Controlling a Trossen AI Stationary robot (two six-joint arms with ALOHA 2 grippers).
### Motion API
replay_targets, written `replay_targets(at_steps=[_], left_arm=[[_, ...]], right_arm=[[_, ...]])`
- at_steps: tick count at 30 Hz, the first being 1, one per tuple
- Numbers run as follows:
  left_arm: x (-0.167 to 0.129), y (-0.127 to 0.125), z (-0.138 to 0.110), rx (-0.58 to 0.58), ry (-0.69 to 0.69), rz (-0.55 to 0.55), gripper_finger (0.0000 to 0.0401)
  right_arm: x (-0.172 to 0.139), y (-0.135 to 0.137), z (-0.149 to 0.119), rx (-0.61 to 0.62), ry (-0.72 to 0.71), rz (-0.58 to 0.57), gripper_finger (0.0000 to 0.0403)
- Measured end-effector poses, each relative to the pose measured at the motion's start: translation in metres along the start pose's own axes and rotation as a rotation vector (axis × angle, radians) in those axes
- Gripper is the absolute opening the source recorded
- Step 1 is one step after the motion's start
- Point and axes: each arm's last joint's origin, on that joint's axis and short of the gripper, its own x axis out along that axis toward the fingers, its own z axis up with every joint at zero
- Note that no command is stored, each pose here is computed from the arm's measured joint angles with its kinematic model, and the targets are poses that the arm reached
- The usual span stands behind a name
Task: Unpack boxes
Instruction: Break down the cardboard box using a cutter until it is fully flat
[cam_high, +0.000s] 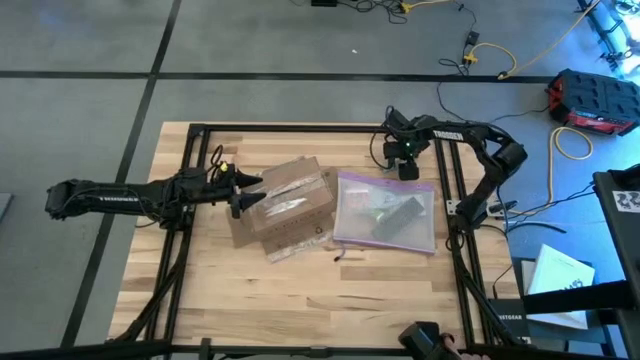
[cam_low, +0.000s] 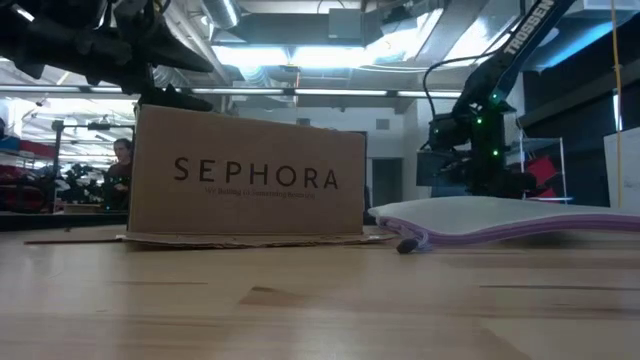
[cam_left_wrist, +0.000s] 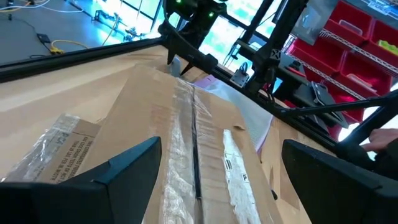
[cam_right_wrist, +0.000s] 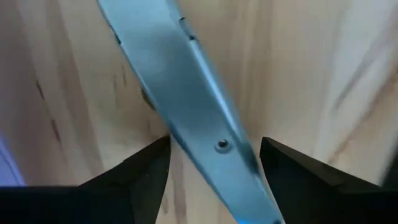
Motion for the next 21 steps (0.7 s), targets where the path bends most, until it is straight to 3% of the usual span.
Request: replay_targets(at_steps=[6, 13, 21], left_arm=[[0.0, 0.0, -0.001, -0.004, 0.007, 0.003, 0.032], [0.0, 0.0, -0.001, -0.014, 0.007, 0.003, 0.032], [0.0, 0.0, -0.001, -0.016, 0.005, 0.002, 0.032]], right_arm=[[0.006, 0.0, 0.001, 0.009, 0.03, 0.015, 0.0204], [0.006, 0.002, 0.0, 0.14, 0.046, 0.032, 0.0111], [-0.018, 0.008, -0.002, 0.27, -0.011, -0.015, 0.0111]])
